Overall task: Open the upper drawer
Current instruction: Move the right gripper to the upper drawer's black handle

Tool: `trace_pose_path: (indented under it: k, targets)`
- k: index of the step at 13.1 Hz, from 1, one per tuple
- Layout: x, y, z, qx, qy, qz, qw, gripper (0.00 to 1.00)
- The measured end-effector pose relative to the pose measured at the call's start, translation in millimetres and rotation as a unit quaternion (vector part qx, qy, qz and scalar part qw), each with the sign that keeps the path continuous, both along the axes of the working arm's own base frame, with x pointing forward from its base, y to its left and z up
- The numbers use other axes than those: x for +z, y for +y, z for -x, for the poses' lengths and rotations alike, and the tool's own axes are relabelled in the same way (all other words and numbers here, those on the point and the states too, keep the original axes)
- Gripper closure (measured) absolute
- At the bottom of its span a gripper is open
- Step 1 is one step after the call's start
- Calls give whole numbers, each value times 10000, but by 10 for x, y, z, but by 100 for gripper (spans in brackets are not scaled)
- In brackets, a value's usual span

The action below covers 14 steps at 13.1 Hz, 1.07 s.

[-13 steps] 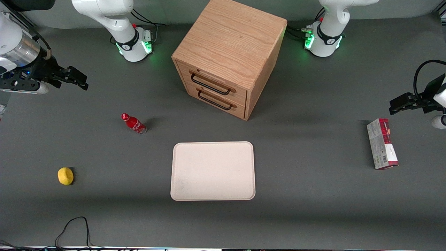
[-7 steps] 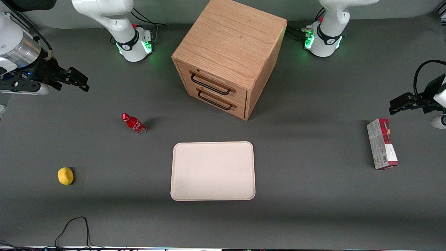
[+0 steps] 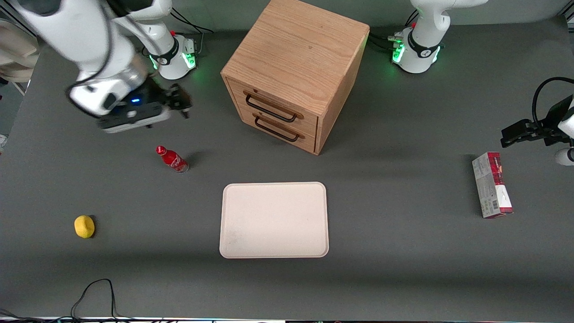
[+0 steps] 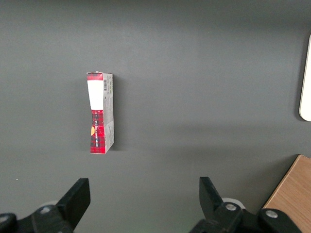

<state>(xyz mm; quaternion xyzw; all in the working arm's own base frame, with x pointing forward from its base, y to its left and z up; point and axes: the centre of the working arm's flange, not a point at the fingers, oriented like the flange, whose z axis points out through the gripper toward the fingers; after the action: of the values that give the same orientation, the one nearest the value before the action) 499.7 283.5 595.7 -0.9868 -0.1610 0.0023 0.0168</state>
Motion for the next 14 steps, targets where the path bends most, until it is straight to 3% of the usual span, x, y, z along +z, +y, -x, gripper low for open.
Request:
trace_pose_path:
  k: [3, 5, 7, 11, 14]
  targets:
    - [-143, 824, 384, 888, 216, -153, 9957, 0]
    - [-309, 1094, 501, 1476, 406, -253, 9879, 0]
    - [-533, 1181, 431, 2075, 587, -437, 9755, 0]
    - [-1091, 1195, 185, 2840, 1225, -1131, 9442, 0]
    - [-1315, 1185, 95, 3021, 1414, -1279, 9340, 0]
